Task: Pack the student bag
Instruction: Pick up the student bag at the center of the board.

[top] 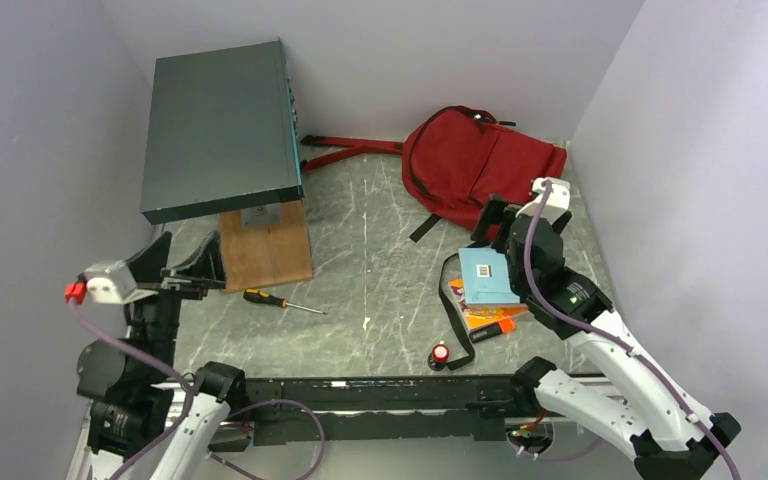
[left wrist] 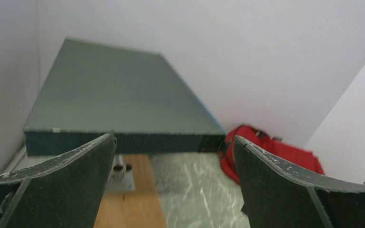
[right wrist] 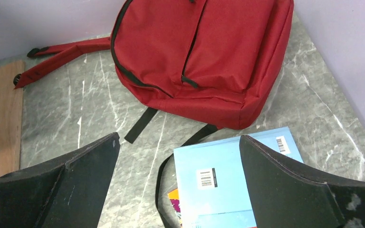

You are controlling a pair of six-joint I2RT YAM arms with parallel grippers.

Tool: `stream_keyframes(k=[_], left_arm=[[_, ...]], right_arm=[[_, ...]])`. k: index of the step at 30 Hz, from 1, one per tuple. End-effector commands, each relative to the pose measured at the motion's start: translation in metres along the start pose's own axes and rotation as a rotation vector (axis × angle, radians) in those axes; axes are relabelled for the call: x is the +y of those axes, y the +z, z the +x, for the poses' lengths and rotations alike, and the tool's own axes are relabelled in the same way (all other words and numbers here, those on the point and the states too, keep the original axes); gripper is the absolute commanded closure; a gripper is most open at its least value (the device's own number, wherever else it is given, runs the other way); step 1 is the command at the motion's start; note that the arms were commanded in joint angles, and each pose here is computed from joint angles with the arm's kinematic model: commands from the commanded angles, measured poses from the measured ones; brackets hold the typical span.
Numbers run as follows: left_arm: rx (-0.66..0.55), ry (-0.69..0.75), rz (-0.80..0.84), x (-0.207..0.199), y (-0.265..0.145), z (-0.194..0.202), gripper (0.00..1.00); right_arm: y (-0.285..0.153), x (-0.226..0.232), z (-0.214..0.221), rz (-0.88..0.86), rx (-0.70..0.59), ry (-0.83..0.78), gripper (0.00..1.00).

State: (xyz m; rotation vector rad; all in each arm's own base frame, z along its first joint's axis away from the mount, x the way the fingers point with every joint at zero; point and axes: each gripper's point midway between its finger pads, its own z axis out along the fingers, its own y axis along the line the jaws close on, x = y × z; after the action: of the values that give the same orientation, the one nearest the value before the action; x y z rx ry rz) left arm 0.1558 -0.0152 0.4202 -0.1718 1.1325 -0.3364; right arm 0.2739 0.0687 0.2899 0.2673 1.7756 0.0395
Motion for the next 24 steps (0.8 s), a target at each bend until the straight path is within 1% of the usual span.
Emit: stream_keyframes(k=[1, 2, 5, 7, 10, 12, 13, 15, 16, 19, 21, 24], left_arm=[[0.152, -0.047, -0.125, 0.020, -0.006, 0.033, 0.01], [0.166, -0.081, -0.154, 0.023, -0.010, 0.035, 0.01], [0.195, -0.113, -0.207, 0.031, -0.025, 0.037, 0.01], [0.180, -0.102, -0.146, 0.024, -0.031, 0.033, 0.01], [0.118, -0.109, -0.036, 0.010, -0.043, 0.024, 0.01], [0.099, -0.108, 0.046, -0.002, -0.047, 0.021, 0.01], [0.106, -0.110, 0.057, -0.004, -0.049, 0.023, 0.01], [0.153, -0.118, 0.032, -0.001, -0.051, 0.031, 0.01], [0.197, -0.115, 0.008, 0.002, -0.049, 0.039, 0.01], [0.293, -0.093, -0.019, 0.006, -0.050, 0.055, 0.01], [0.323, -0.079, -0.006, 0.005, -0.053, 0.063, 0.01], [0.325, -0.084, 0.020, 0.004, -0.059, 0.074, 0.01]], right_arm=[[0.009, 0.013, -0.006, -0.005, 0.011, -0.036, 0.00], [0.014, 0.018, -0.005, -0.012, 0.025, -0.057, 0.00], [0.028, 0.044, 0.001, -0.090, 0.057, -0.112, 0.00], [0.042, 0.063, 0.006, -0.137, 0.064, -0.137, 0.00], [0.072, 0.081, 0.010, -0.143, 0.061, -0.138, 0.00], [0.103, 0.090, 0.022, -0.149, 0.104, -0.116, 0.00], [0.120, 0.089, 0.026, -0.144, 0.125, -0.088, 0.00], [0.149, 0.095, 0.034, -0.153, 0.158, -0.047, 0.00], [0.163, 0.098, 0.038, -0.147, 0.171, -0.037, 0.00], [0.202, 0.111, 0.038, -0.144, 0.160, -0.021, 0.00], [0.229, 0.121, 0.043, -0.154, 0.157, -0.009, 0.00], [0.269, 0.139, 0.049, -0.162, 0.162, 0.004, 0.00]])
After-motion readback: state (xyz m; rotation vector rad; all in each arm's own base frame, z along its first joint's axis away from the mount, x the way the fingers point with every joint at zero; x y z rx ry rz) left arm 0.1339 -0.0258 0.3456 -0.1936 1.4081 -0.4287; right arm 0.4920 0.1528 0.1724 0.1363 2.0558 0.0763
